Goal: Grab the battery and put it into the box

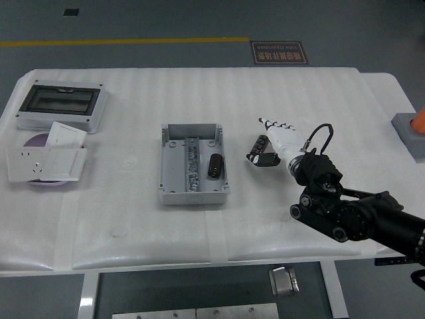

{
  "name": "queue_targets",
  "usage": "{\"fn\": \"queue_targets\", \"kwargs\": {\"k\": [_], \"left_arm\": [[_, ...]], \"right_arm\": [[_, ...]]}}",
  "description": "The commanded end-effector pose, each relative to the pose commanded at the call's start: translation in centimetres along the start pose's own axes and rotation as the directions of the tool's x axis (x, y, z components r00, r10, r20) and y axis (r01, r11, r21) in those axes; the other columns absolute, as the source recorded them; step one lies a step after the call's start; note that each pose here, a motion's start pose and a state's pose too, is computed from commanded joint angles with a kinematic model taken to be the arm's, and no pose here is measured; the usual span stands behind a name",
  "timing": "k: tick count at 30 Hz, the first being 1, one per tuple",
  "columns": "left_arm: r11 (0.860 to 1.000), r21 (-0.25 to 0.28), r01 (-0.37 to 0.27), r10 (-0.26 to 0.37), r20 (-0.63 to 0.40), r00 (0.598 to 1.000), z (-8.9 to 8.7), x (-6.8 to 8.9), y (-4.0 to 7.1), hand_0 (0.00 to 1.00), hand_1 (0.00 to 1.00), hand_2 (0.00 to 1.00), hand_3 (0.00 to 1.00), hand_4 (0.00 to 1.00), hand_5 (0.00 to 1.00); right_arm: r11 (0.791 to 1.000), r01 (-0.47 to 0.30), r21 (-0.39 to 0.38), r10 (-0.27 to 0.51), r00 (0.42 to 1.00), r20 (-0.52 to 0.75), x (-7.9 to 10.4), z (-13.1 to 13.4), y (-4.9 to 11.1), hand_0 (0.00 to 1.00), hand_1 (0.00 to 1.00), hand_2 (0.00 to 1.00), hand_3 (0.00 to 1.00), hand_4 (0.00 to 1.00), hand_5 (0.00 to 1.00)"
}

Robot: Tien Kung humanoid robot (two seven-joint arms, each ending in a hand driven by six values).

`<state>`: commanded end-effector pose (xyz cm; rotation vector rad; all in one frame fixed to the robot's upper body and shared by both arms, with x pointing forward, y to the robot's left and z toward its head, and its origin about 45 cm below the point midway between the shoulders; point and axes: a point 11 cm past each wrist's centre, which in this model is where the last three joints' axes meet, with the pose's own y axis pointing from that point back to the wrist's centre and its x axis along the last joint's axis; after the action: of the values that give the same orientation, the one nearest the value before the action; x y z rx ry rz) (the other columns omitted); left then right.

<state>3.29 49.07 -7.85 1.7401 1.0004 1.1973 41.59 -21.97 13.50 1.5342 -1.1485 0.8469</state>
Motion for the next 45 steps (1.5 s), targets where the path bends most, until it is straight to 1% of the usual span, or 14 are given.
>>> {"fn": "queue_targets", "kwargs": {"k": [5,6,11,12,17,18,22,30,33,35,38,41,42,45], "left_arm": [[1.000,-0.002,0.002,-0.002,0.001,1.000,0.1,-0.1,0.0,0.539,0.621,0.538,0.559,0.559,0.084],[1.000,-0.003,0.002,-0.002,0.001,1.000,0.1,-0.1,0.0,0.540,0.621,0.537,0.560,0.561,0.084],[1.000,-0.004,0.003,-0.003,0.002,1.000,0.2,-0.2,0.0,0.540,0.621,0.537,0.560,0.561,0.084],[1.000,-0.005,0.004,-0.004,0.002,1.000,0.3,-0.2,0.0,0.536,0.621,0.537,0.559,0.563,0.083],[1.000,-0.006,0.005,-0.005,0.003,1.000,0.3,-0.2,0.1,0.536,0.621,0.537,0.559,0.563,0.083],[1.000,-0.006,0.005,-0.005,0.003,1.000,0.3,-0.2,0.1,0.536,0.621,0.538,0.560,0.564,0.082],[1.000,-0.006,0.004,-0.004,0.002,1.000,0.4,-0.2,0.1,0.536,0.621,0.538,0.560,0.564,0.082],[1.000,-0.007,0.005,-0.005,0.002,1.000,0.4,-0.3,0.1,0.535,0.621,0.539,0.562,0.564,0.080],[1.000,-0.005,0.005,-0.005,0.002,1.000,0.3,-0.3,0.1,0.535,0.621,0.539,0.562,0.564,0.080],[1.000,-0.003,0.005,-0.005,0.002,1.000,0.3,-0.2,0.0,0.535,0.621,0.539,0.562,0.564,0.080],[1.000,0.001,0.005,-0.005,0.003,1.000,0.1,-0.3,0.0,0.535,0.621,0.538,0.561,0.564,0.081],[1.000,0.003,0.006,-0.006,0.003,1.000,0.0,-0.3,0.0,0.535,0.621,0.538,0.561,0.564,0.081],[1.000,0.003,0.006,-0.006,0.004,1.000,0.0,-0.3,0.0,0.534,0.621,0.538,0.562,0.566,0.082],[1.000,0.003,0.006,-0.006,0.005,1.000,0.0,-0.3,0.0,0.534,0.621,0.538,0.562,0.566,0.082]], "right_arm": [[1.000,-0.009,-0.001,0.009,1.000,0.005,-0.2,0.2,-0.1,0.982,0.813,0.753,0.904,0.805,0.403],[1.000,-0.009,-0.001,0.009,1.000,0.005,-0.3,0.2,-0.2,0.817,0.647,0.555,0.719,0.689,0.281],[1.000,-0.004,0.003,0.004,1.000,0.001,-0.7,0.3,-0.2,0.817,0.647,0.555,0.719,0.689,0.281],[1.000,-0.003,0.004,0.003,1.000,0.000,-0.7,0.3,-0.2,0.714,0.581,0.474,0.651,0.635,0.226],[1.000,0.000,0.009,0.000,1.000,0.002,-1.0,0.2,-0.1,0.714,0.581,0.474,0.651,0.635,0.226],[1.000,-0.001,0.011,0.001,1.000,0.002,-0.9,0.2,-0.1,0.686,0.560,0.454,0.643,0.623,0.218],[0.999,-0.024,0.028,0.023,1.000,0.011,-0.3,-0.1,0.0,0.686,0.560,0.454,0.643,0.623,0.218],[0.986,-0.125,0.107,0.116,0.990,0.086,3.3,-2.5,1.1,0.663,0.538,0.440,0.635,0.617,0.223],[0.979,-0.151,0.138,0.129,0.979,0.159,4.3,-3.7,1.8,0.663,0.538,0.440,0.635,0.617,0.223],[0.973,-0.154,0.170,0.112,0.966,0.234,4.6,-4.9,2.5,0.663,0.538,0.440,0.635,0.617,0.223],[0.962,-0.125,0.244,0.052,0.958,0.283,4.0,-7.1,3.8,0.661,0.540,0.441,0.637,0.617,0.224],[0.943,-0.096,0.318,0.012,0.967,0.256,2.9,-9.6,5.3,0.661,0.540,0.441,0.637,0.617,0.224],[0.938,-0.087,0.336,0.004,0.971,0.239,2.4,-10.2,5.7,0.689,0.588,0.546,0.680,0.629,0.247],[0.930,-0.062,0.363,-0.004,0.984,0.177,1.0,-11.3,6.4,0.689,0.588,0.546,0.680,0.629,0.247]]}}
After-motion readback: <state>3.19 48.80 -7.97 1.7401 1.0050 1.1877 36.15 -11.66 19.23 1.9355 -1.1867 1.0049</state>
